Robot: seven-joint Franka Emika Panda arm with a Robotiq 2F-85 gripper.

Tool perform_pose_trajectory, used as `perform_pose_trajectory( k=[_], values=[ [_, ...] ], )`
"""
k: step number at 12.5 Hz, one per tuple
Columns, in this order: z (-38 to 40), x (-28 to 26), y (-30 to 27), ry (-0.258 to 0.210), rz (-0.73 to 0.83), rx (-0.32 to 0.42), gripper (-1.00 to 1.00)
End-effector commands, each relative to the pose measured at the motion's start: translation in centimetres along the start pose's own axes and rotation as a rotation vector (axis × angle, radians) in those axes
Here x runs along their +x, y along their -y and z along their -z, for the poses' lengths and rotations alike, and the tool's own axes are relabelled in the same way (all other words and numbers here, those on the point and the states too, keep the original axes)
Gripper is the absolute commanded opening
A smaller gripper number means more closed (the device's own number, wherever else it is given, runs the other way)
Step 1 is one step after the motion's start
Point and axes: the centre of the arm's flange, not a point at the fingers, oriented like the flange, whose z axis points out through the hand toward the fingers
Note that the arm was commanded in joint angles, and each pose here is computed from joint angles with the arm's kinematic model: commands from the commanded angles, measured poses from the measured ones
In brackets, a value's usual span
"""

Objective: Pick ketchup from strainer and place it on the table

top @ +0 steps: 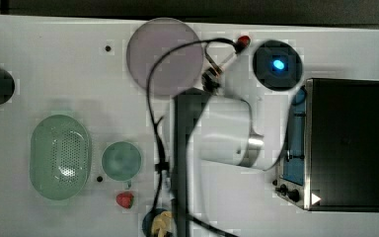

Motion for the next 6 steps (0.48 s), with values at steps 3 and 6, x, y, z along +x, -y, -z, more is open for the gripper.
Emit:
perform_pose_trajectory(
  k=[3, 6],
  values=[
    [-7.2, -5.2, 0.1, 0.098, 0.114, -0.09, 0.21],
    [-12.4, -5.9, -1.1, 0.071, 0.115, -0.07, 0.21]
  ],
)
